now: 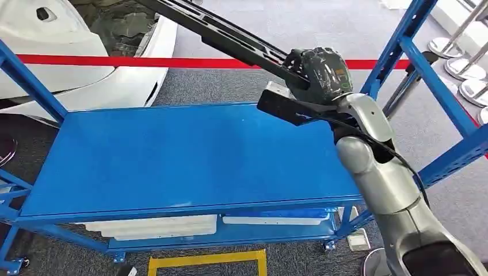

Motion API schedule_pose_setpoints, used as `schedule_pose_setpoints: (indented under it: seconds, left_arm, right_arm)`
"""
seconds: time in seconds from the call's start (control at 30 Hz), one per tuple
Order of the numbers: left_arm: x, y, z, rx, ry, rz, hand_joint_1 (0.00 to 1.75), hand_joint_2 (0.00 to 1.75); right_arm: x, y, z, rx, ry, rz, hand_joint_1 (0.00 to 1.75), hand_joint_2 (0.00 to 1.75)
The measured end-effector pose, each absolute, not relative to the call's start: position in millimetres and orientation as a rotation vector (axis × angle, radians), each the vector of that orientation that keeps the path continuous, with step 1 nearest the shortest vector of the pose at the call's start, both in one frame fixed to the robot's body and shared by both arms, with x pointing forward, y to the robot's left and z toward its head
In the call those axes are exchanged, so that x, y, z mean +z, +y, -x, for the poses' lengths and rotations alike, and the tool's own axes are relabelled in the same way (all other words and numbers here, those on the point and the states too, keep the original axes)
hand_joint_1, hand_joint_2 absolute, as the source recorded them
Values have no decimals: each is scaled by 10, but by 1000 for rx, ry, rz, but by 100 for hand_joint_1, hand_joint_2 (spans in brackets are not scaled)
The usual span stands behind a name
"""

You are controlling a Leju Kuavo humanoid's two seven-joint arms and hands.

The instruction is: Take the parts from the cabinet and place them on the table.

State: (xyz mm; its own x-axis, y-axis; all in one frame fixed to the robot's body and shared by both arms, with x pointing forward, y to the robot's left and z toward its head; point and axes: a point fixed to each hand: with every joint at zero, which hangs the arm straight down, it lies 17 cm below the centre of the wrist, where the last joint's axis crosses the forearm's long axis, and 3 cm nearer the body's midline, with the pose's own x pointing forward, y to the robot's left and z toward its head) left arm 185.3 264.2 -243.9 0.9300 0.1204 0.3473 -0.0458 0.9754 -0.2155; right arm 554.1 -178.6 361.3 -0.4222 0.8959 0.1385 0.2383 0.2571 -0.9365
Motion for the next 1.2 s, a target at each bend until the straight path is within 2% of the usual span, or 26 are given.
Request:
schedule_pose_setpoints:
  seconds: [1.2]
  left_arm:
    - [-2445,2694,-1863,88,-383,186,0,175]
  right_arm:
    - [3376,-1825,-5554,1174,-1771,979,171,175]
